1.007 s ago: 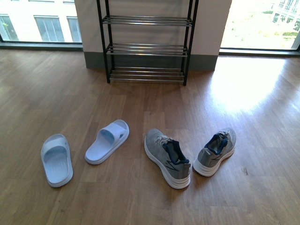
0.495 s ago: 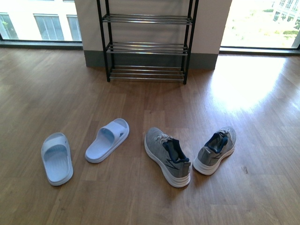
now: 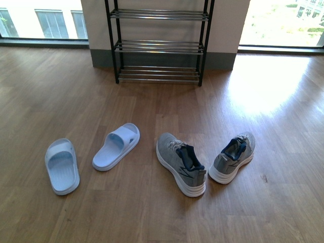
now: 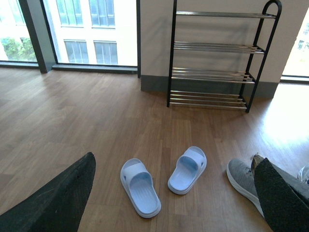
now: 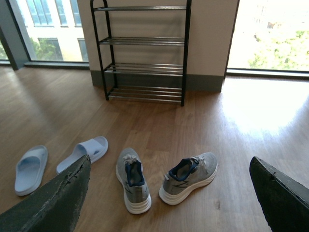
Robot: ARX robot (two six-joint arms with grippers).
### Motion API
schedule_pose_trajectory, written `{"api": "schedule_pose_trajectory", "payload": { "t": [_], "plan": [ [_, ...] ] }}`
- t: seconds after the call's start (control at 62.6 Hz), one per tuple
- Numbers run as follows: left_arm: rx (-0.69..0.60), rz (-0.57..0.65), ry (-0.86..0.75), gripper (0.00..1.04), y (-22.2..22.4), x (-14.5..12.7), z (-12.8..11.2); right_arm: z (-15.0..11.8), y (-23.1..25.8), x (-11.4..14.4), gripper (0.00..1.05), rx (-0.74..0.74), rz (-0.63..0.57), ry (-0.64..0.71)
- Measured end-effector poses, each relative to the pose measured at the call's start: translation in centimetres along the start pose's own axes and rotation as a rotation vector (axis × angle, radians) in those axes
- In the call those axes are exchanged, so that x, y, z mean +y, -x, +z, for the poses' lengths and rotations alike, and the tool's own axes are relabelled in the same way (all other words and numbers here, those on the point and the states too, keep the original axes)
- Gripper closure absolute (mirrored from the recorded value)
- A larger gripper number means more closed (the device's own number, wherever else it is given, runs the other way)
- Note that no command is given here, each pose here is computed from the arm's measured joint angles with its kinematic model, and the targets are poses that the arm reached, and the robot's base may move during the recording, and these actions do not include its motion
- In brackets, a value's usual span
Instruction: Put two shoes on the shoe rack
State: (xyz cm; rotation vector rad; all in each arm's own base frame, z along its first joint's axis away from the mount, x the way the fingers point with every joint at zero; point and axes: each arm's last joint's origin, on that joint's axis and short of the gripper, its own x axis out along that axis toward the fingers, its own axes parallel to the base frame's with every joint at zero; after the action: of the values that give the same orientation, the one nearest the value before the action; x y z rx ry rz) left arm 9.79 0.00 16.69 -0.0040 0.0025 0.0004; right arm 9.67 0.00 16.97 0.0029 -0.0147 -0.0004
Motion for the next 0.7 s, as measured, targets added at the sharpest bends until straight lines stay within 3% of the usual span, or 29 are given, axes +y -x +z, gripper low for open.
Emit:
{"api": "schedule_pose_trajectory", "payload": {
  "t": [0.703],
  "plan": [
    [0.000, 0.000, 0.000, 0.09, 0.00, 0.00, 0.00, -0.01, 0.00, 0.00, 0.09, 0.001, 0.000, 0.000]
  ]
}}
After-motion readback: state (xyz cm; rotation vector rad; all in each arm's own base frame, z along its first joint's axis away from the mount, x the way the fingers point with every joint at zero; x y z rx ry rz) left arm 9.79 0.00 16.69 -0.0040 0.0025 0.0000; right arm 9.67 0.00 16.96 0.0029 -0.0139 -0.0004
